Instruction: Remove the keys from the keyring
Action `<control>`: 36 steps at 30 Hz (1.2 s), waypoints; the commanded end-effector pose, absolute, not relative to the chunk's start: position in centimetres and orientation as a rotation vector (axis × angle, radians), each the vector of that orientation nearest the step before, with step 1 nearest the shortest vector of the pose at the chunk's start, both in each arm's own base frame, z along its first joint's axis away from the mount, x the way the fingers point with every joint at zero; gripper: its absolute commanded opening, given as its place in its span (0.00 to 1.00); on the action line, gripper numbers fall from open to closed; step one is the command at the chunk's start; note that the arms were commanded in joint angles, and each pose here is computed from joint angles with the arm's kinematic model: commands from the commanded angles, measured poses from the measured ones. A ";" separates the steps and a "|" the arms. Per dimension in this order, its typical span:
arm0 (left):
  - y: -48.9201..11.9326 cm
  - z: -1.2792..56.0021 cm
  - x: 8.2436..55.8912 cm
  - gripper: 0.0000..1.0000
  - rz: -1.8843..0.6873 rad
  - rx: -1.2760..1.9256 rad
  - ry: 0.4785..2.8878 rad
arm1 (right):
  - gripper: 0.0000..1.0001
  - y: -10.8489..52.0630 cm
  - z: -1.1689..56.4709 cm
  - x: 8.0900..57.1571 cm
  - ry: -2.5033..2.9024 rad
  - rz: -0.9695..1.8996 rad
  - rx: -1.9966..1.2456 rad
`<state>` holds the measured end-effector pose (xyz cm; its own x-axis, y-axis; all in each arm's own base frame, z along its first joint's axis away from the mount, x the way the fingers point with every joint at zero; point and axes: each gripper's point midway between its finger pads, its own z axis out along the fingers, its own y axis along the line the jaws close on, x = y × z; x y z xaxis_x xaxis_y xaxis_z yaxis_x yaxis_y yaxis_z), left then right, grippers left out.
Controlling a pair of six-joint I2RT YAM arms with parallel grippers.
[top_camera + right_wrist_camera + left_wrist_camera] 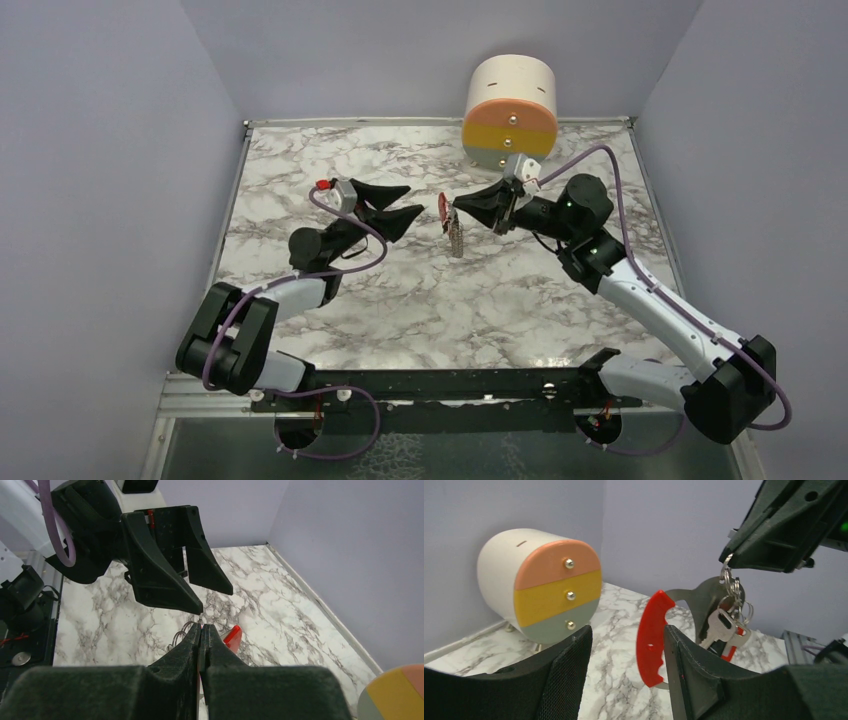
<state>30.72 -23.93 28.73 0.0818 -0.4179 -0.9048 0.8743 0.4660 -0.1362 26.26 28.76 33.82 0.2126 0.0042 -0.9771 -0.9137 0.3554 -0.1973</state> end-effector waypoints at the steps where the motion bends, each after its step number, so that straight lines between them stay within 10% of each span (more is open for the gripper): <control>1: -24.8 30.0 27.3 0.57 -1.131 0.632 0.996 | 0.02 28.8 36.0 24.6 1.059 0.836 -1.044; 36: -26.8 33.1 21.8 0.65 -1.189 0.802 0.753 | 0.02 28.9 36.4 21.3 0.965 0.937 -1.136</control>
